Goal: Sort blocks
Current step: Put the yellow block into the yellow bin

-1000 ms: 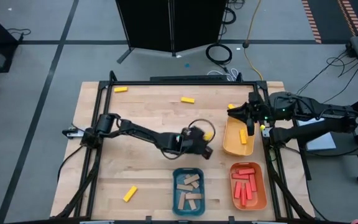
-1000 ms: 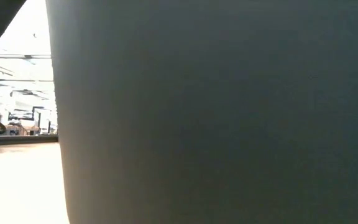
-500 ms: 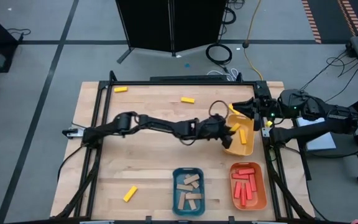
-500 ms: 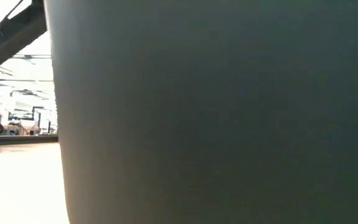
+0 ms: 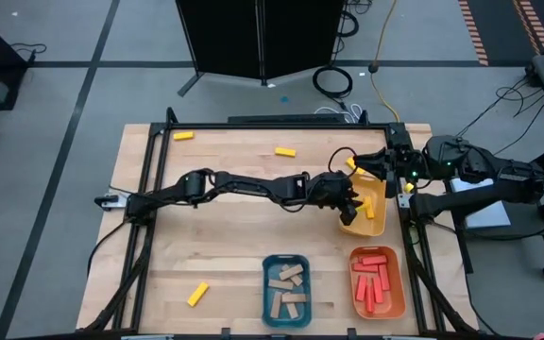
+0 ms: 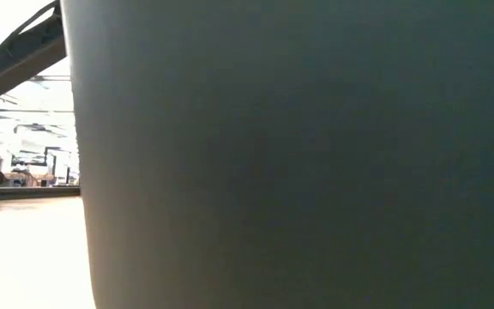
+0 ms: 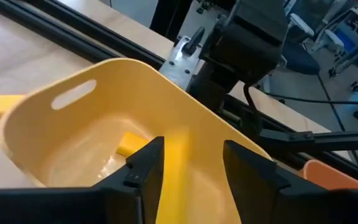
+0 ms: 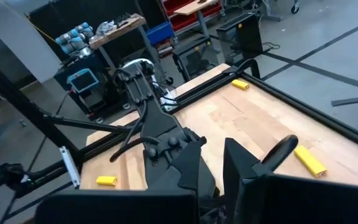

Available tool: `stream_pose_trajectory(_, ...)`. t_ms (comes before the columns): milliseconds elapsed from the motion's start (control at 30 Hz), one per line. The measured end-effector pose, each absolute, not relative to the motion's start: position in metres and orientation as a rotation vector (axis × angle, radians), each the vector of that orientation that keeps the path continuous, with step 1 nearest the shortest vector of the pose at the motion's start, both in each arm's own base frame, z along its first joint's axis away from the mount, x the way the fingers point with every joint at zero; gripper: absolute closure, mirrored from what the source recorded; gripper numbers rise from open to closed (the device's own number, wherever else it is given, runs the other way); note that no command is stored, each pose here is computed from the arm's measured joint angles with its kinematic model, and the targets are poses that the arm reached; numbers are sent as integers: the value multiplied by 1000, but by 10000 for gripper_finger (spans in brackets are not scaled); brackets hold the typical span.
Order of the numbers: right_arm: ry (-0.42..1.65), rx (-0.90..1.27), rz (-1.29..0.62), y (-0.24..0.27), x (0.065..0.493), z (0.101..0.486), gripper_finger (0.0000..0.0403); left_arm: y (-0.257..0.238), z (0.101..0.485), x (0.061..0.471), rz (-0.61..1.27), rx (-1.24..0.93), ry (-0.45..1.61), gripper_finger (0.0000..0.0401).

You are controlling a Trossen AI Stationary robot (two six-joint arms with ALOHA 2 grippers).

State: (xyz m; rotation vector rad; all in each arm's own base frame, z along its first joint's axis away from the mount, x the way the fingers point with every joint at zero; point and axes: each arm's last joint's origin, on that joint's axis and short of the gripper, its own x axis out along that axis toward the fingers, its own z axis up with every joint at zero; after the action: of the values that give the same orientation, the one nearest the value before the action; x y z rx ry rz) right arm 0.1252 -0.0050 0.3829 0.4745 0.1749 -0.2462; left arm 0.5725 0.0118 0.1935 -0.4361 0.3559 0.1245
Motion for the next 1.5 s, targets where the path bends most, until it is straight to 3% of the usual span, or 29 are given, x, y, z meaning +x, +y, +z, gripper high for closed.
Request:
stream_pose_trajectory(267,177,446,-252,-5,125,383,403,15,194,572,15,-447,376,226)
stream_pose_trajectory(533,158,456,-247,-5,120,385,403,11,212,567,-82,-308,387,226)
stream_pose_trajectory(800,115,392,-235,-5,104,390,403,15,248,543,56,-48,513,226)
stream_pose_trajectory(967,72,371,-321,-8,96,392,403,27,258,524,67,24,652,226)
stream_pose_trajectory(1133,69,337,-324,-8,95,392,403,51,252,487,113,2,871,226)
stream_pose_trajectory(1233,77,324,-325,-8,96,392,403,51,268,450,144,-42,958,226)
stream_pose_trajectory(1500,121,245,-281,-7,104,390,403,-25,281,312,380,-343,1269,226)
